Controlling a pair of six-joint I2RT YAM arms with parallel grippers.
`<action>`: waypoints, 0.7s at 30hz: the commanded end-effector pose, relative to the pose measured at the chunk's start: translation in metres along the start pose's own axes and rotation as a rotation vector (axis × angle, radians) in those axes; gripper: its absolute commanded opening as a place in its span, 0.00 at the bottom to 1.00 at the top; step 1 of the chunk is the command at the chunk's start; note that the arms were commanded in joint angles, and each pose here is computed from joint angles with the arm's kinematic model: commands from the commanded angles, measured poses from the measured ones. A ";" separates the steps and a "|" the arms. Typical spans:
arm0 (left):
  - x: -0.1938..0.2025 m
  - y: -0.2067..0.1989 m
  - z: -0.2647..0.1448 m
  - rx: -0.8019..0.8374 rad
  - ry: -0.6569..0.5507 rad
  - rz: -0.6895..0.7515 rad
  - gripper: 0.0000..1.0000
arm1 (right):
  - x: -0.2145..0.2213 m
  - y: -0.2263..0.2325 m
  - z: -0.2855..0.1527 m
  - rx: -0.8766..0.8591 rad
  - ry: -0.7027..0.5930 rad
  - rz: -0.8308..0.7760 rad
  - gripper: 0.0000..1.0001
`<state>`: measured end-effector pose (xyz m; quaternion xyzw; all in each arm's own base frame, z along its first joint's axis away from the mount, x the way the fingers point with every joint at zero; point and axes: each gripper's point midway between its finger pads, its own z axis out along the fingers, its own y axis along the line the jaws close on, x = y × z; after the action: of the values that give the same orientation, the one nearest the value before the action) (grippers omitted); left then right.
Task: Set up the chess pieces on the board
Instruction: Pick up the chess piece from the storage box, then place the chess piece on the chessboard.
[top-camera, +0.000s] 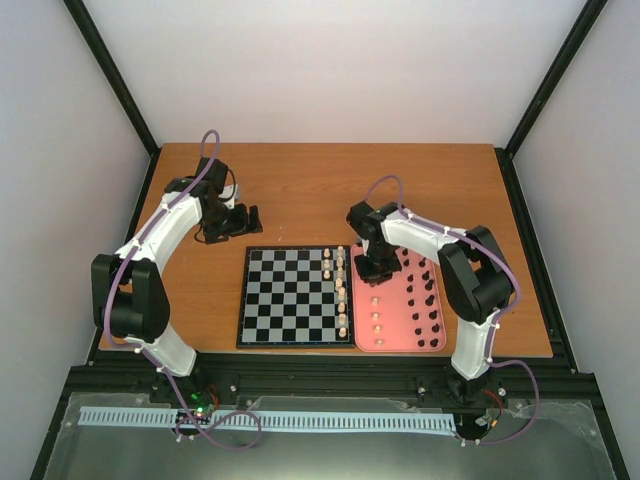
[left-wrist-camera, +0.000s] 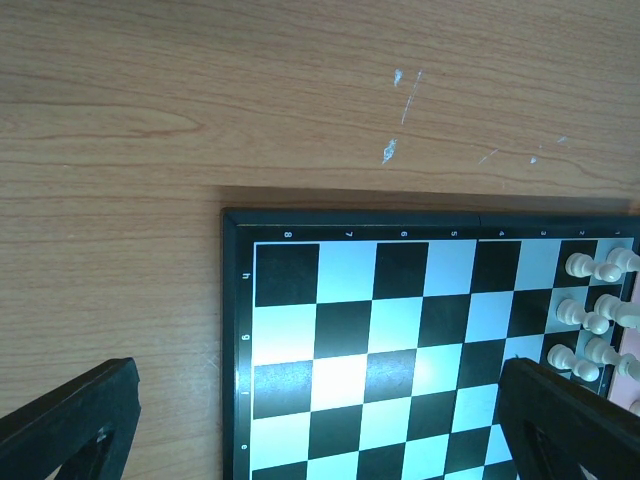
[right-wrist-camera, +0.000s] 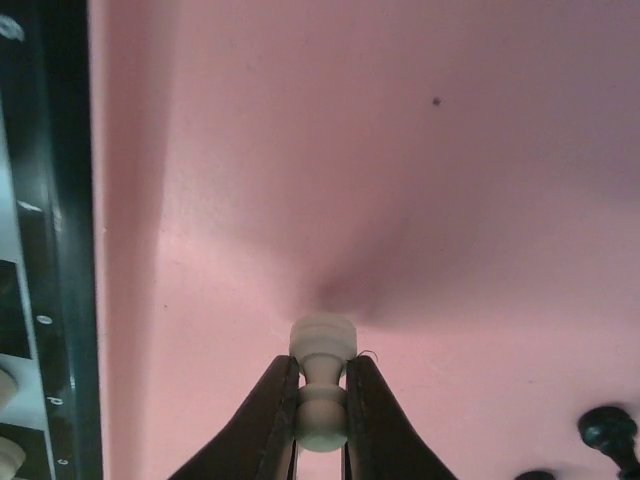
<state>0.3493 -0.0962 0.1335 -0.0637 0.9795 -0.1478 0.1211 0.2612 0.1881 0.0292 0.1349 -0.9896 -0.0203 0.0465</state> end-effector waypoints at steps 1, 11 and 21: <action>-0.003 -0.004 -0.002 0.007 -0.008 0.001 1.00 | -0.015 0.000 -0.034 0.016 -0.077 0.002 0.03; -0.003 -0.004 -0.004 0.008 -0.017 0.004 1.00 | -0.021 0.063 -0.106 0.002 -0.148 -0.132 0.03; -0.002 -0.004 -0.006 0.010 -0.025 0.002 1.00 | -0.012 0.134 -0.090 -0.086 -0.102 -0.256 0.04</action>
<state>0.3489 -0.0961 0.1328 -0.0638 0.9796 -0.1477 0.1204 0.2608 0.3075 0.1425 0.2534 -0.9640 -0.0693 -0.0401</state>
